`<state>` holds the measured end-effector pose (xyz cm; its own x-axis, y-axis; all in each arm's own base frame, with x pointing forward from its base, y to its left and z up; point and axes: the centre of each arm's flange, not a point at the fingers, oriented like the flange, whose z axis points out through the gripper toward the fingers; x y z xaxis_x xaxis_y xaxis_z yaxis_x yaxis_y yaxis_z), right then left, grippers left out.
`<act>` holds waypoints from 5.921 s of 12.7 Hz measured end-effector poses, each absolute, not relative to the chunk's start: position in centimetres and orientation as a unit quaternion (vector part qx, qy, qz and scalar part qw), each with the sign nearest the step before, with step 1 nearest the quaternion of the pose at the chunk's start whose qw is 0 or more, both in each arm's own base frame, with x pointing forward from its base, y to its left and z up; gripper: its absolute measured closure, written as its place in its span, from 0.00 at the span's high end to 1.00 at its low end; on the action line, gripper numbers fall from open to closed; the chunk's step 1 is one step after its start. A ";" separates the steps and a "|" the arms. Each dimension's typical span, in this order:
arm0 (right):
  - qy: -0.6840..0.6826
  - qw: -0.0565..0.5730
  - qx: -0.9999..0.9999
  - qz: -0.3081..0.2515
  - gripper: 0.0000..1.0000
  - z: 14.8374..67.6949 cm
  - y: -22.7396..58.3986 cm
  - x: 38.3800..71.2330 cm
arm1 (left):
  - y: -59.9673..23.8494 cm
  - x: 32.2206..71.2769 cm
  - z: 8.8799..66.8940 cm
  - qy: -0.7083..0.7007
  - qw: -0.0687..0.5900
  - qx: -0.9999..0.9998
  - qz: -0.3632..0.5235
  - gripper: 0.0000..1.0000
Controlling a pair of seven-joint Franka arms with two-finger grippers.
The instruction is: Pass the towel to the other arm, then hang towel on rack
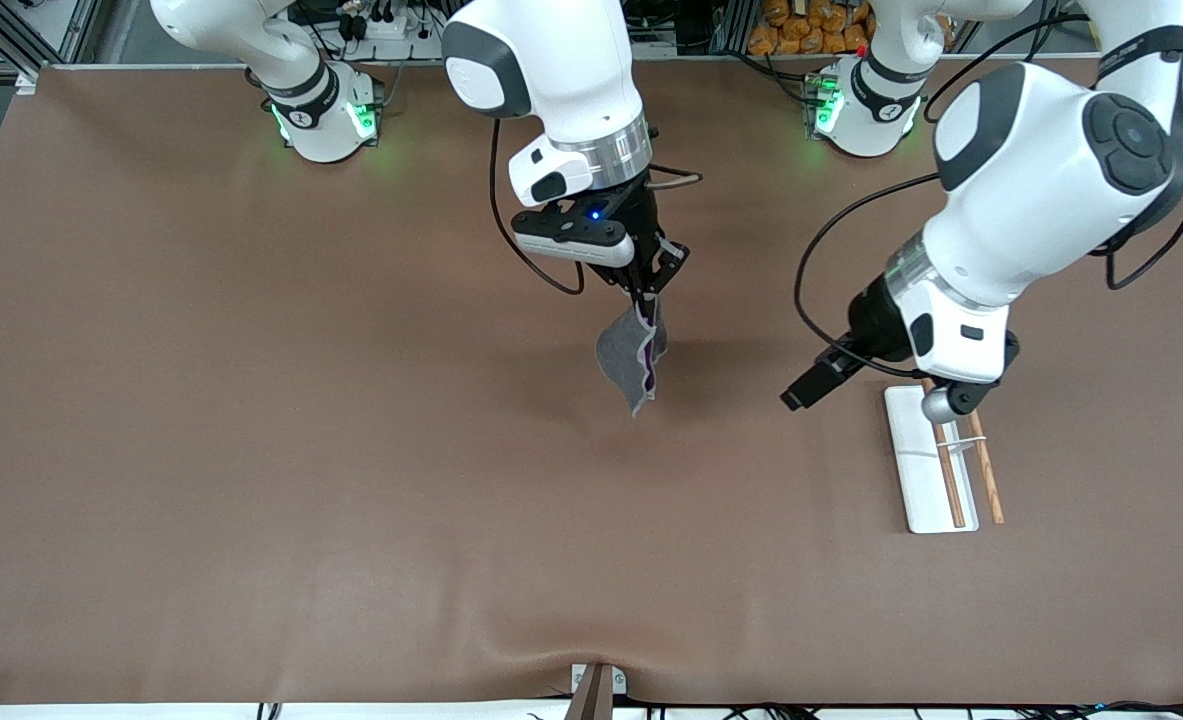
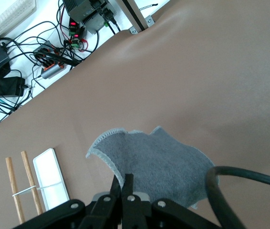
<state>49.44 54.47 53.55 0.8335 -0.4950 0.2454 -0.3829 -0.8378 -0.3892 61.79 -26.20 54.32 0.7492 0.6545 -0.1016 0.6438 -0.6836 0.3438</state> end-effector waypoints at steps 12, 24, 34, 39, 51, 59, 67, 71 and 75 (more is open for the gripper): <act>0.234 0.163 -0.943 -0.170 0.02 53.4 54.5 49.5 | -36.6 60.2 52.2 0.358 0.249 0.899 -0.048 0.73; 0.240 0.159 -0.943 -0.166 0.02 53.2 54.5 49.3 | -38.4 58.3 53.0 0.347 0.255 0.894 -0.120 0.32; 0.241 0.162 -0.942 -0.169 0.08 53.3 54.4 49.6 | -37.0 58.4 53.8 0.349 0.248 0.895 -0.127 0.02; 0.243 0.150 -0.944 -0.165 0.65 53.0 54.2 49.6 | -30.0 60.9 54.5 0.333 0.239 0.904 -0.123 0.02; 0.179 -0.029 -0.977 -0.116 1.00 59.7 39.7 53.0 | -17.7 66.6 46.5 0.239 0.204 0.944 -0.100 0.02; 0.052 -0.113 -0.992 -0.014 1.00 58.2 21.0 60.6 | -8.9 68.7 43.9 0.188 0.177 0.964 -0.069 0.02; -0.014 -0.060 -0.994 0.091 1.00 57.8 4.2 60.8 | 0.7 68.7 43.5 0.151 0.158 0.974 -0.058 0.02; -0.022 -0.059 -0.993 0.098 1.00 58.8 1.5 58.1 | 6.3 68.0 43.6 0.122 0.164 0.977 -0.056 0.02; -0.016 -0.058 -0.994 0.093 1.00 59.9 -0.4 56.9 | 10.4 67.3 43.6 0.092 0.169 0.980 -0.049 0.02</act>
<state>56.85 -0.43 59.92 0.9823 0.0213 -0.1859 0.0428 -0.9927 0.1126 67.30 10.43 43.62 0.9782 0.1637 -0.1279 0.1971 -0.9257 0.3228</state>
